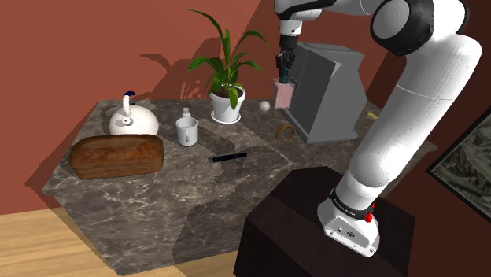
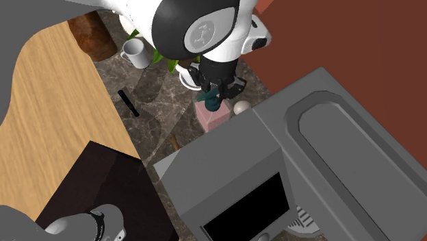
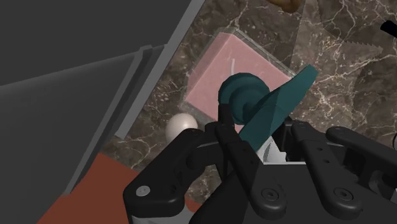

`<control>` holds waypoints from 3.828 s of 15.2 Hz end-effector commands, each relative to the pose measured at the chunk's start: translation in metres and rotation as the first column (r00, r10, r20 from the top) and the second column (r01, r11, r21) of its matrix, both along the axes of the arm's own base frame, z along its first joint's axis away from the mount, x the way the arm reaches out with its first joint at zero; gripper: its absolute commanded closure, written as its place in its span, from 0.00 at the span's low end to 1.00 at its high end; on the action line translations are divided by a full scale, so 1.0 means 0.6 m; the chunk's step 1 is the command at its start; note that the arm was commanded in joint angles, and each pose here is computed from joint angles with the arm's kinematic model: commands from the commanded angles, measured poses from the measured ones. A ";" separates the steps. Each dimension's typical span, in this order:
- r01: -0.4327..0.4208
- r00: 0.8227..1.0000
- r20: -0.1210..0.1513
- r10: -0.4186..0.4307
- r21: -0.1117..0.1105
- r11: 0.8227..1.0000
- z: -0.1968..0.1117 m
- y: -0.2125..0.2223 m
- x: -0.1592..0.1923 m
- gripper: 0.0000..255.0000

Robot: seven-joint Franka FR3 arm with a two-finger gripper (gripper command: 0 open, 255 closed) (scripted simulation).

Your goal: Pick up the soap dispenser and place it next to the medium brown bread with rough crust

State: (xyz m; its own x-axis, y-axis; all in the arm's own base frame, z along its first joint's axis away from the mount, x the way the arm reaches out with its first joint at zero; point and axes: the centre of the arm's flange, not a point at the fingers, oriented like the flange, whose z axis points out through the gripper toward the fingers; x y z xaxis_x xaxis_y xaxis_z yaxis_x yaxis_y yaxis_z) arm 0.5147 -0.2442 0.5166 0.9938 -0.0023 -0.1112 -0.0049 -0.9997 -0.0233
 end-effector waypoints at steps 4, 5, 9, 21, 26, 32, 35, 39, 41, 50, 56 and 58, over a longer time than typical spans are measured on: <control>0.000 1.000 0.000 0.000 0.000 1.000 0.044 0.000 0.000 1.00; 0.000 1.000 0.000 0.000 0.000 1.000 0.053 0.000 0.000 1.00; 0.000 1.000 0.000 0.000 0.000 1.000 0.088 0.000 0.000 1.00; 0.000 1.000 0.000 0.000 0.000 1.000 0.194 0.000 0.000 1.00; 0.000 1.000 0.000 0.000 0.000 1.000 0.232 0.000 0.000 1.00; 0.000 1.000 0.000 0.000 0.000 1.000 0.233 0.131 0.017 1.00; 0.000 1.000 0.000 0.000 0.000 1.000 0.233 0.196 0.025 1.00; 0.000 1.000 0.000 0.000 0.000 1.000 0.233 0.283 0.037 1.00; 0.000 1.000 0.000 0.000 0.000 1.000 0.234 0.327 0.042 1.00; 0.000 1.000 0.000 0.000 0.000 1.000 0.234 0.523 0.067 1.00; 0.000 1.000 0.000 0.000 0.000 1.000 0.235 0.654 0.084 1.00; 0.000 1.000 0.000 0.000 0.000 1.000 0.235 0.698 0.089 1.00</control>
